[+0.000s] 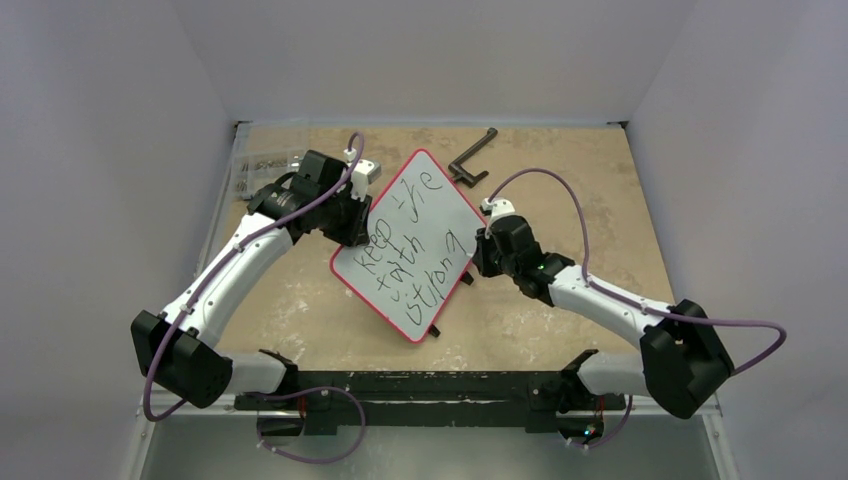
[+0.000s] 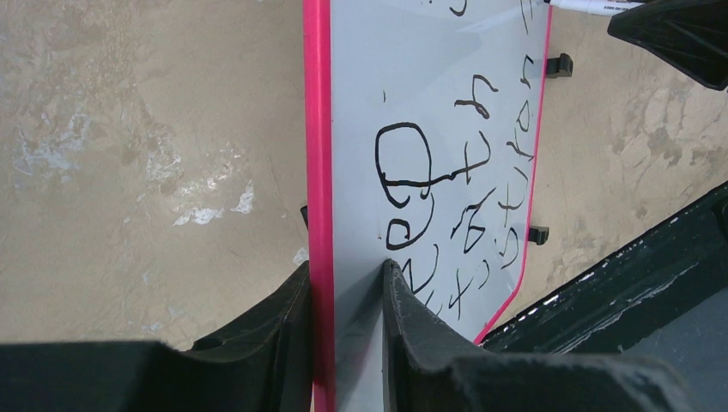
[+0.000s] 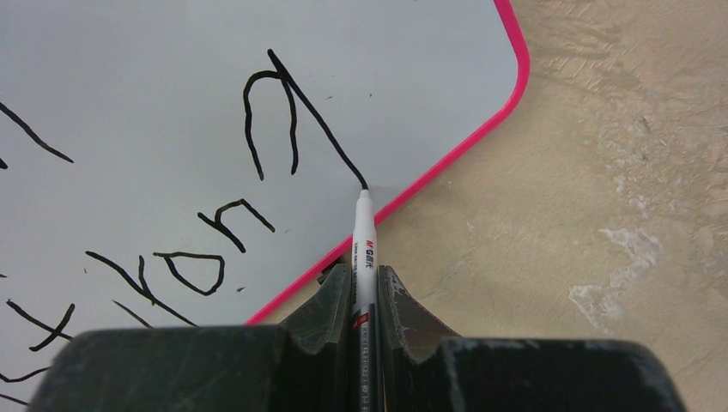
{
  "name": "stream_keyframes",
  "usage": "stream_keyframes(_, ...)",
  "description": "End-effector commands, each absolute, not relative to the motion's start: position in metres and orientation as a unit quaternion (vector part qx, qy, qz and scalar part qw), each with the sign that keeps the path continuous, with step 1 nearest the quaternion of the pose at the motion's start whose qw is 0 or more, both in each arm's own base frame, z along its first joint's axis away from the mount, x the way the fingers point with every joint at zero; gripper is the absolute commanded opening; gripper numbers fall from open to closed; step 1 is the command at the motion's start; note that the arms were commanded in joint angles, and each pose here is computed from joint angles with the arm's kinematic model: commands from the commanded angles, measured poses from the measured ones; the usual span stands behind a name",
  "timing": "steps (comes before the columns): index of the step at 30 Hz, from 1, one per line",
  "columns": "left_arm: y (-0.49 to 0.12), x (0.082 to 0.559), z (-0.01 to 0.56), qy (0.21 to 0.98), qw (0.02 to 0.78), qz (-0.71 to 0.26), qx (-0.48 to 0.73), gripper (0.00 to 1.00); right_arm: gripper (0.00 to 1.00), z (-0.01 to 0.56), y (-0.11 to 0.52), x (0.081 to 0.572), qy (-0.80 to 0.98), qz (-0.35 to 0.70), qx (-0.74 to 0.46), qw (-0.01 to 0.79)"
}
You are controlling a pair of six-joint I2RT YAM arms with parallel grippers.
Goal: Write a sentence on the whiteboard
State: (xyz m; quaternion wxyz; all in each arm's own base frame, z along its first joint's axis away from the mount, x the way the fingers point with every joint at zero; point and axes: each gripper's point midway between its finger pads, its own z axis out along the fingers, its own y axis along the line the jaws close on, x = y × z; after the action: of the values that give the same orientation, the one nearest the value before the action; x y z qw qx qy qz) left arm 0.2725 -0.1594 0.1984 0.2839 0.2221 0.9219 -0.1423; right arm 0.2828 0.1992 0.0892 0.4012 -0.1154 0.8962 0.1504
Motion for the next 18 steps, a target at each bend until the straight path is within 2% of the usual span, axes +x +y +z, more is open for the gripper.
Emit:
stream_keyframes(1,-0.124,0.283,0.199,0.92,0.303,-0.045,0.245,0.0,0.0,0.087,0.214,0.266,0.897,0.199,-0.124,0.375)
stream_keyframes(18,-0.124,0.283,0.199,0.92,0.305,-0.044,0.244,0.0,0.0,0.123,0.235,0.274,0.877,0.239,-0.135,0.394)
